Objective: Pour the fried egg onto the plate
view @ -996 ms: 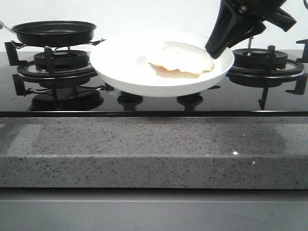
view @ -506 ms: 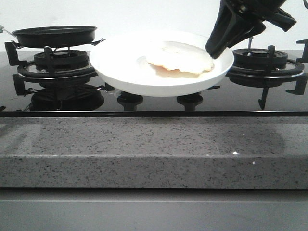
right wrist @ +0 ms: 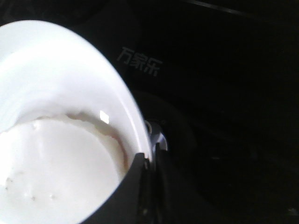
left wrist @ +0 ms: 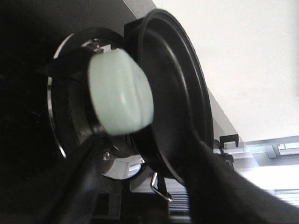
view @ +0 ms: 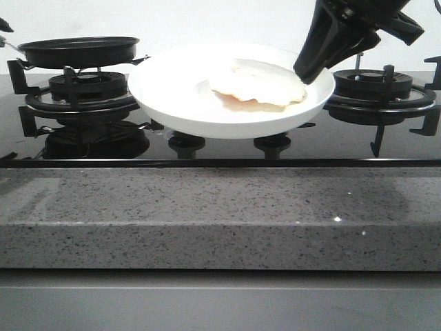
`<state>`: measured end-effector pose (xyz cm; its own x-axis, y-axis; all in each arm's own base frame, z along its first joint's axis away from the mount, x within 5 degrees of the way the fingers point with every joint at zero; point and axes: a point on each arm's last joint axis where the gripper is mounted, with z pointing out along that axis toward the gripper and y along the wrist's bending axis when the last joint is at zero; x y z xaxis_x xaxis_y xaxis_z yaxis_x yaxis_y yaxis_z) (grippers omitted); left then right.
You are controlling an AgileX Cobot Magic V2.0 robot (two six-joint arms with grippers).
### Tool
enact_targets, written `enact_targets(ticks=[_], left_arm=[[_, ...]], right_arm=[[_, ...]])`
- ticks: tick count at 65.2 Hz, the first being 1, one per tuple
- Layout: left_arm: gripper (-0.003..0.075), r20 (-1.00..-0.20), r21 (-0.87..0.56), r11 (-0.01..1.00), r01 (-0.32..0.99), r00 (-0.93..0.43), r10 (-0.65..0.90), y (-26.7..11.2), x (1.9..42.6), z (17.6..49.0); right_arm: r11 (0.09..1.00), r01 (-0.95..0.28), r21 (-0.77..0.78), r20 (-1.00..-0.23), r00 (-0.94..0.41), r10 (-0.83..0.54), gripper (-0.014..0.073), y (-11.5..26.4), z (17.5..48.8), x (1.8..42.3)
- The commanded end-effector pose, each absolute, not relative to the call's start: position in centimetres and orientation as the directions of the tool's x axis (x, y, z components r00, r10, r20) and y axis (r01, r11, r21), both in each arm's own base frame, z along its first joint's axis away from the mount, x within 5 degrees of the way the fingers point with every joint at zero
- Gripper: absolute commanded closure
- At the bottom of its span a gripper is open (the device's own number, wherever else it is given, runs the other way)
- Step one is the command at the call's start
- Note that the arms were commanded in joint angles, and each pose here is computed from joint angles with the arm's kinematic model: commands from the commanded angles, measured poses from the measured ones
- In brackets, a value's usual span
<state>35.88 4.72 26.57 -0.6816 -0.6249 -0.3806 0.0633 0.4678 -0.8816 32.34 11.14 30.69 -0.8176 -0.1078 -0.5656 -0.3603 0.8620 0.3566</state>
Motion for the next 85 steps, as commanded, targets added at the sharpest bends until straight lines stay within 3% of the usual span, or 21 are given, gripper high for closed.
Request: enact_targets(ticks=[1, 12, 32, 44, 53, 61, 69, 85], left_arm=[[0.0484, -0.415, -0.891, 0.426, 0.158, -0.664, -0.622, 4.4, 35.4, 29.3], [0.0738, -0.415, -0.891, 0.423, 0.166, -0.678, -0.607, 4.3, 35.3, 29.2], [0.074, -0.418, -0.893, 0.408, 0.192, -0.69, -0.591, 3.8, 34.5, 29.9], [0.074, -0.512, -0.832, 0.52, 0.196, -0.633, -0.581, 3.5, 32.2, 31.1], [0.074, -0.65, -0.699, 0.692, 0.181, -0.564, -0.509, 3.2, 29.8, 32.9], [0.074, -0.797, -0.497, 0.85, 0.177, -0.481, -0.365, 2.4, 27.0, 35.0], [0.074, -0.876, -0.356, 0.917, 0.181, -0.407, -0.26, 1.2, 24.3, 37.1], [0.074, -0.948, -0.089, 0.979, 0.186, -0.317, -0.026, -0.9, 19.3, 39.2]], right_arm=[[0.847, -0.379, 0.373, -0.644, -0.763, -0.058, 0.0655, 11.3, 33.4, 31.9], [0.847, -0.379, 0.373, -0.644, -0.763, -0.058, 0.0655, 11.3, 33.4, 31.9], [0.847, -0.379, 0.373, -0.644, -0.763, -0.058, 0.0655, 11.3, 33.4, 31.9], [0.847, -0.379, 0.373, -0.644, -0.763, -0.058, 0.0655, 11.3, 33.4, 31.9], [0.847, -0.379, 0.373, -0.644, -0.763, -0.058, 0.0655, 11.3, 33.4, 31.9], [0.847, -0.379, 0.373, -0.644, -0.763, -0.058, 0.0655, 11.3, 33.4, 31.9], [0.847, -0.379, 0.373, -0.644, -0.763, -0.058, 0.0655, 11.3, 33.4, 31.9], [0.847, -0.379, 0.373, -0.644, -0.763, -0.058, 0.0655, 11.3, 33.4, 31.9]])
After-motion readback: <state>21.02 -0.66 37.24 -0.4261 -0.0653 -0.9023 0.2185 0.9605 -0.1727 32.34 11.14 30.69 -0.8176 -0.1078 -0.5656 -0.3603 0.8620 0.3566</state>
